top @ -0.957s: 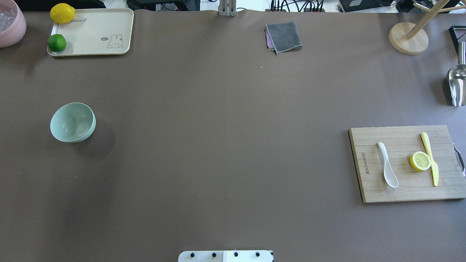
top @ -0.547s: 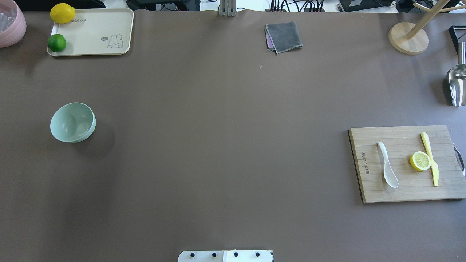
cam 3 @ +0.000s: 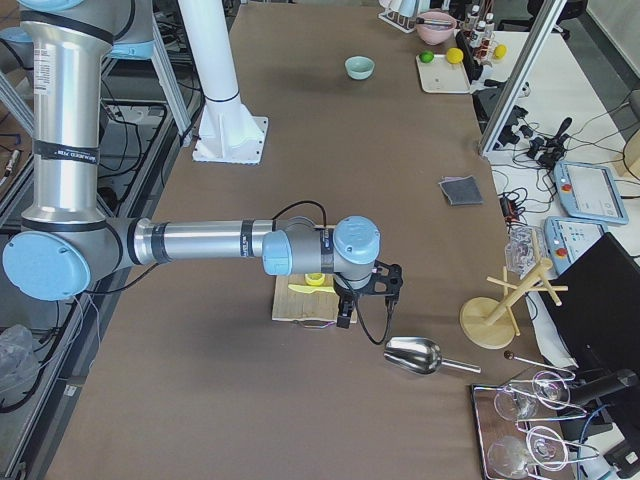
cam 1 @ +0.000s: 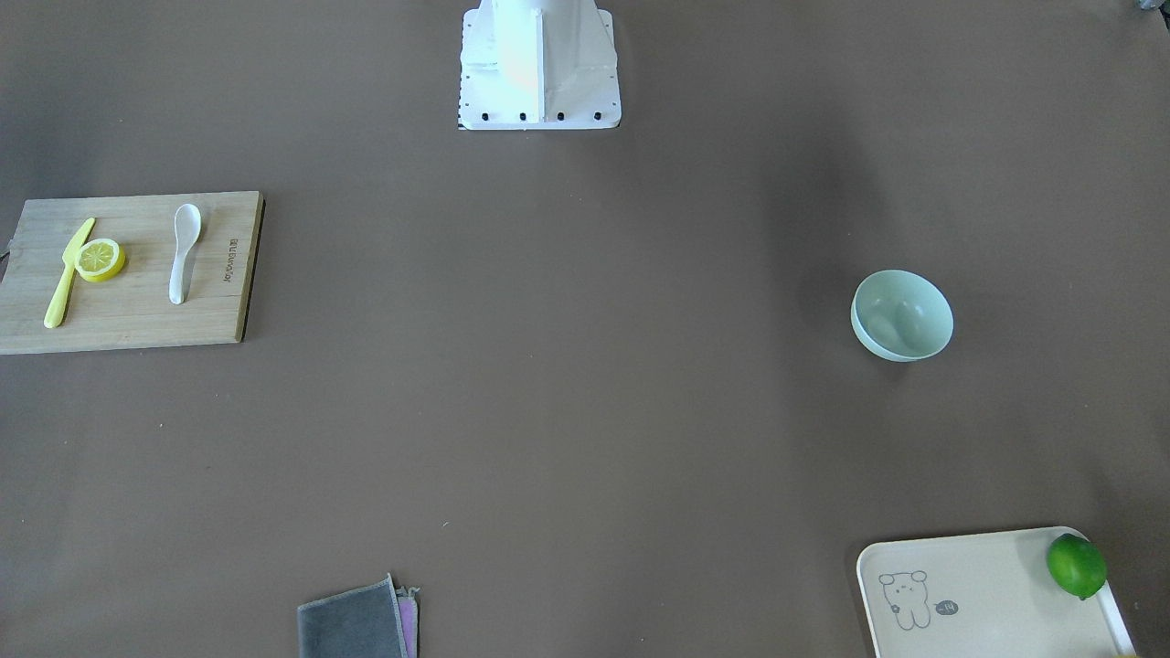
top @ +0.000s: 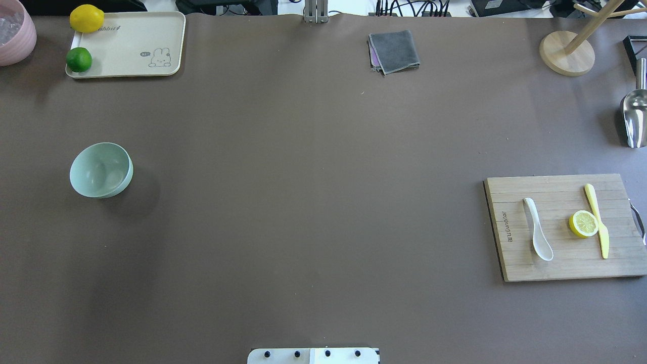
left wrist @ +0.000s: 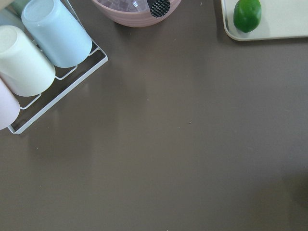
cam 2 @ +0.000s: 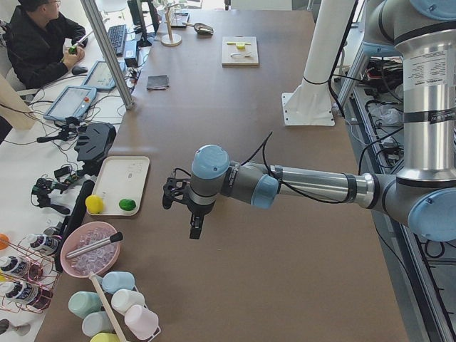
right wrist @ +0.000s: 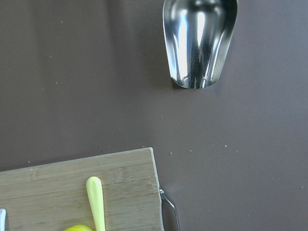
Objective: Place spoon in bowl
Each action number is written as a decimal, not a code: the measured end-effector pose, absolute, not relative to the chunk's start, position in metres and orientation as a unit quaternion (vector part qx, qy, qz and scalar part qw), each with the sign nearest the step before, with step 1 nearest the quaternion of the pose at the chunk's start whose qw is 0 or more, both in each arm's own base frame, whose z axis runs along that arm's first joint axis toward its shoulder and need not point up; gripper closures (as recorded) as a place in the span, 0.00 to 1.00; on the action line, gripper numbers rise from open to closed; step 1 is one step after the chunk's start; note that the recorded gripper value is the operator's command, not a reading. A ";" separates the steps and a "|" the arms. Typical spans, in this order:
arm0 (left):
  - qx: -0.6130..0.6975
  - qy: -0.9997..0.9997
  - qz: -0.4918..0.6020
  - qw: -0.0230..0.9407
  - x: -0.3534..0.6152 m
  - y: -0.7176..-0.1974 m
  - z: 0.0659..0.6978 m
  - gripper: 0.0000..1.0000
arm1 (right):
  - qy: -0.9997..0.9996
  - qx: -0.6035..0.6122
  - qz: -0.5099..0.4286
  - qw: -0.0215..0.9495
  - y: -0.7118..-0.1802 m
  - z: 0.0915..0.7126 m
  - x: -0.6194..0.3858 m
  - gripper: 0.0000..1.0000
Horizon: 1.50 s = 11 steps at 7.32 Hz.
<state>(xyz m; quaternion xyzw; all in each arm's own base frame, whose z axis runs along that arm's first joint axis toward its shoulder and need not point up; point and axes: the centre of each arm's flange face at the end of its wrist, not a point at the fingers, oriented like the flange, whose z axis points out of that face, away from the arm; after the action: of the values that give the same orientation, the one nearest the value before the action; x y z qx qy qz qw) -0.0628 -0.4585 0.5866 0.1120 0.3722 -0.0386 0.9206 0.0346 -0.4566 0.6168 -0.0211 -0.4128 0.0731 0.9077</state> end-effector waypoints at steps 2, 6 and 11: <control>0.113 0.373 -0.038 0.920 -0.063 -0.459 0.585 0.02 | -0.416 -0.020 0.072 0.906 -0.457 0.616 0.034 0.00; 0.144 0.395 0.022 0.907 -0.003 -0.491 0.544 0.02 | -0.433 0.001 0.054 0.900 -0.469 0.589 0.028 0.00; 0.177 0.465 0.089 0.863 0.151 -0.527 0.545 0.02 | -0.476 0.015 -0.011 0.879 -0.508 0.547 -0.024 0.00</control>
<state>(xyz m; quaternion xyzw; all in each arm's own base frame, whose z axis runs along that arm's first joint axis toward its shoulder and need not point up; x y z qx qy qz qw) 0.1514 -0.5270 0.5454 0.1771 0.4648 0.0889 0.8630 -0.0237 -0.5079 0.5474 0.0147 -0.4760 -0.0109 0.8792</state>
